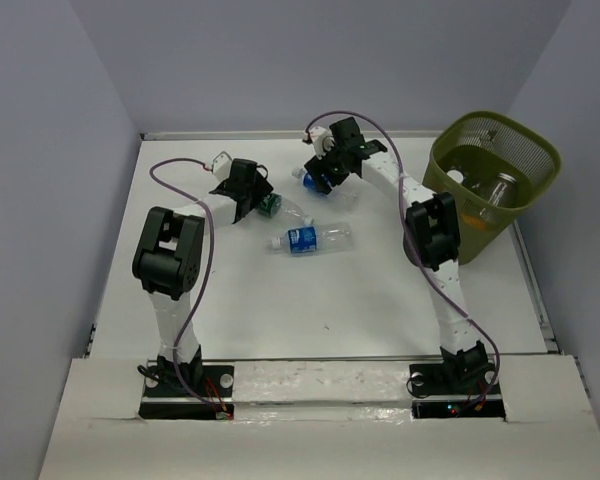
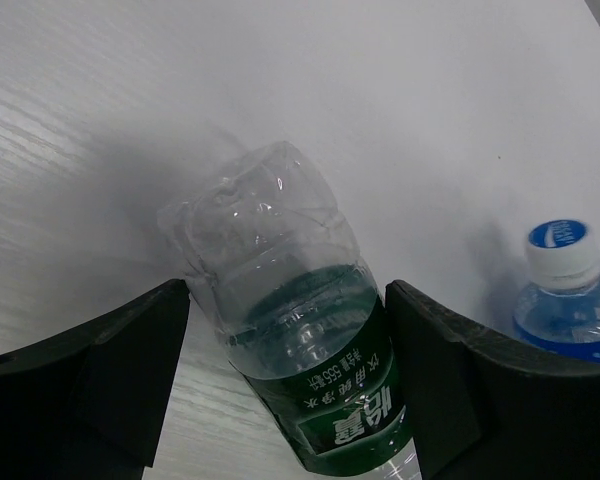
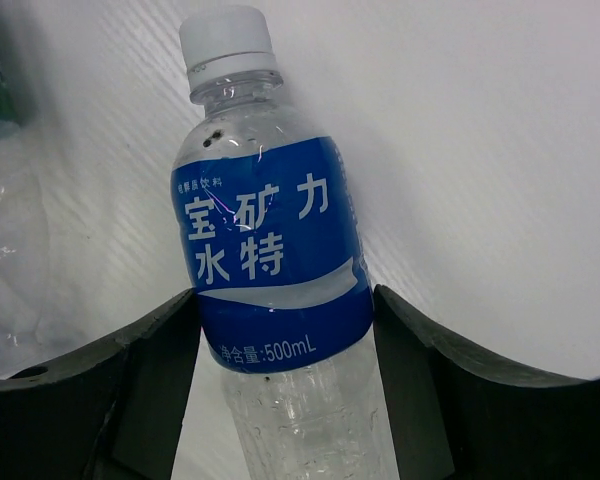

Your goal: Put the plastic bottles in the bin

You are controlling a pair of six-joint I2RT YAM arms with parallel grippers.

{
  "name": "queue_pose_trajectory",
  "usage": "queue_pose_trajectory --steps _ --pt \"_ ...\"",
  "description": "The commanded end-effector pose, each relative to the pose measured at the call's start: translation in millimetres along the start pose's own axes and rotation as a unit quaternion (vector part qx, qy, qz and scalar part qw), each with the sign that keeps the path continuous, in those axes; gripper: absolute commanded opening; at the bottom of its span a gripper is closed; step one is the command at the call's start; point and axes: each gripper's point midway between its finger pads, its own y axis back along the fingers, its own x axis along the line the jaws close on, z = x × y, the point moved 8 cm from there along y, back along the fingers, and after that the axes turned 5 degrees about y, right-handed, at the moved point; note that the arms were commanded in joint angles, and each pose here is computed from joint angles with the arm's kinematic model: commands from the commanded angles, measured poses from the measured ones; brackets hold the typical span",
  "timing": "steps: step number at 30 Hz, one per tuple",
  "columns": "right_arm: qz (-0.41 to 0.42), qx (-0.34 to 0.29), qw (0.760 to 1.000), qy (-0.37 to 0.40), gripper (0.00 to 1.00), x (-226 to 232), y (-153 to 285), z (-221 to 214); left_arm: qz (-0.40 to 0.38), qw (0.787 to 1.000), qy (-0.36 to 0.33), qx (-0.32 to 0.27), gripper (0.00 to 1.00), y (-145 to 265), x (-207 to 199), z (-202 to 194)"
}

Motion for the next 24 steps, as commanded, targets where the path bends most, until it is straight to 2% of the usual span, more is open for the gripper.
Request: queue_pose_trajectory --steps 1,3,4,5,6,7,10,13,14,16,18,21,22,24 --pt "-0.108 -0.169 0.979 0.018 0.46 -19 90 91 -0.021 0.999 0.004 -0.028 0.87 -1 -13 17" --pt "-0.131 -0.237 0.962 0.015 0.46 -16 143 119 -0.021 0.999 0.003 -0.029 0.83 -4 -11 17" --pt "-0.150 -0.280 0.948 0.019 0.46 -11 188 136 -0.022 0.999 0.003 -0.031 0.81 -4 -11 17" --pt "-0.148 -0.283 0.948 0.011 0.46 -11 182 134 -0.023 0.999 0.002 -0.030 0.81 -5 -11 16" --pt "-0.170 -0.326 0.930 0.006 0.46 -5 220 142 -0.023 0.999 0.003 -0.031 0.80 -5 -10 17" --pt "-0.187 -0.347 0.919 0.003 0.45 -3 240 144 -0.022 0.999 0.001 -0.032 0.79 -5 -9 17" --pt "-0.284 -0.401 0.871 -0.025 0.44 -5 313 135 -0.029 0.999 0.001 -0.039 0.75 -1 -9 18" --pt "-0.390 -0.407 0.821 -0.093 0.43 -25 368 107 -0.043 0.998 0.008 -0.048 0.72 5 -12 22" --pt "-0.443 -0.405 0.789 -0.125 0.43 -47 391 88 -0.048 0.998 0.010 -0.050 0.70 7 -14 24" --pt "-0.478 -0.414 0.755 -0.174 0.42 -59 417 64 -0.065 0.996 0.017 -0.052 0.69 12 -19 27" --pt "-0.515 -0.387 0.731 -0.225 0.42 -74 419 26 -0.076 0.995 0.023 -0.053 0.68 15 -23 29" --pt "-0.523 -0.370 0.717 -0.274 0.42 -71 411 -12 -0.092 0.994 0.028 -0.055 0.65 22 -28 33" --pt "-0.525 -0.378 0.704 -0.293 0.43 -68 418 -21 -0.100 0.993 0.030 -0.055 0.65 27 -30 34" --pt "-0.517 -0.361 0.709 -0.315 0.45 -67 401 -42 -0.115 0.991 0.032 -0.059 0.62 33 -35 39"
